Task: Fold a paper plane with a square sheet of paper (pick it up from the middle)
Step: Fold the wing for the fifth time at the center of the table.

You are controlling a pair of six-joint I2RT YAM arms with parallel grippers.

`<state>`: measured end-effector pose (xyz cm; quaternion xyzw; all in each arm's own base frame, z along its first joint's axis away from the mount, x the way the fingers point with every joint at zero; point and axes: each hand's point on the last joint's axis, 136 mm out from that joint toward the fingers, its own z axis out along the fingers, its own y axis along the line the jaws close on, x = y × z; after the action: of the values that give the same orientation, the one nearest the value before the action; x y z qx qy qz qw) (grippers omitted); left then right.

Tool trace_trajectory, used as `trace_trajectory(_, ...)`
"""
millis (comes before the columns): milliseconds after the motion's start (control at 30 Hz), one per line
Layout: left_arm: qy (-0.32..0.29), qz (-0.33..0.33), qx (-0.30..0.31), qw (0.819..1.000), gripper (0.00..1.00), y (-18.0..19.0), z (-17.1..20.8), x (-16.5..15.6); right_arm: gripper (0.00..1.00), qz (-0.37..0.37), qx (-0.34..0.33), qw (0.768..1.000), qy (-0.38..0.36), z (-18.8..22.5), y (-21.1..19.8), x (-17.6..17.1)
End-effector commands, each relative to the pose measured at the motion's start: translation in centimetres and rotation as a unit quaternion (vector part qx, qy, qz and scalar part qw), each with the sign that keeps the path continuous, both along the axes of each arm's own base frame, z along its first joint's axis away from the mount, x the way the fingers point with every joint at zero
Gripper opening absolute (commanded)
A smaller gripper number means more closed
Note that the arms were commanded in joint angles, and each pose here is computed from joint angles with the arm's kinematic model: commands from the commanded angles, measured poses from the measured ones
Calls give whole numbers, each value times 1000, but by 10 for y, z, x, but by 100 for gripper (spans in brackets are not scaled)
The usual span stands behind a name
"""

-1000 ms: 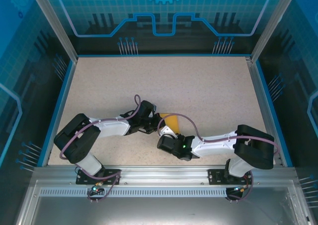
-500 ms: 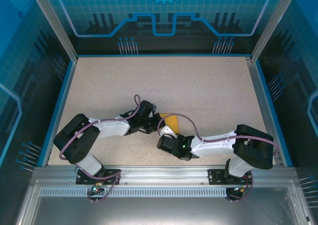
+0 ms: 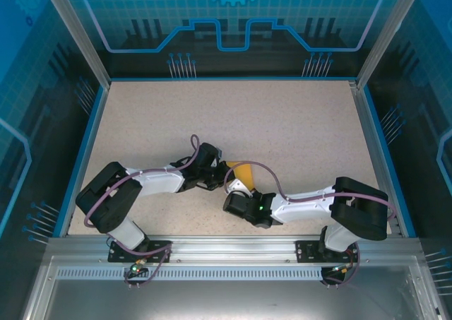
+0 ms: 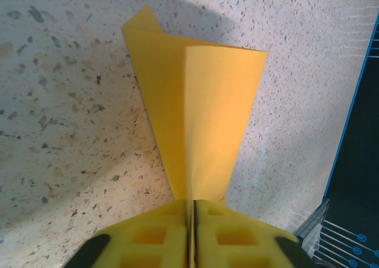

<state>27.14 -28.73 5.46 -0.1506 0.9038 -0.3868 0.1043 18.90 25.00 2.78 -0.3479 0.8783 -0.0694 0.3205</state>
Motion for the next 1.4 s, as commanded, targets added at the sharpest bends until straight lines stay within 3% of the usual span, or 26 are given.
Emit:
trace_trajectory(0, -10, 11, -3, 1000, 20, 4, 16, 5, 7, -15, 16, 1000, 8, 4, -1, 3)
trace_trajectory(267, -30, 39, 26, 998, 46, 24, 26, 5, 6, 1, 127, 990, 59, 10, 8, 2)
trace_trajectory(500, -65, 69, 54, 994, 61, 49, 39, 2, 7, 8, 256, 959, 124, 19, 9, 3)
trace_trajectory(800, -82, 65, 52, 993, 66, 52, 45, 0, 7, 3, 317, 935, 162, 18, 6, 6)
trace_trajectory(1367, -85, 41, 28, 995, 59, 40, 43, -4, 7, -5, 352, 917, 186, 10, 5, 8)
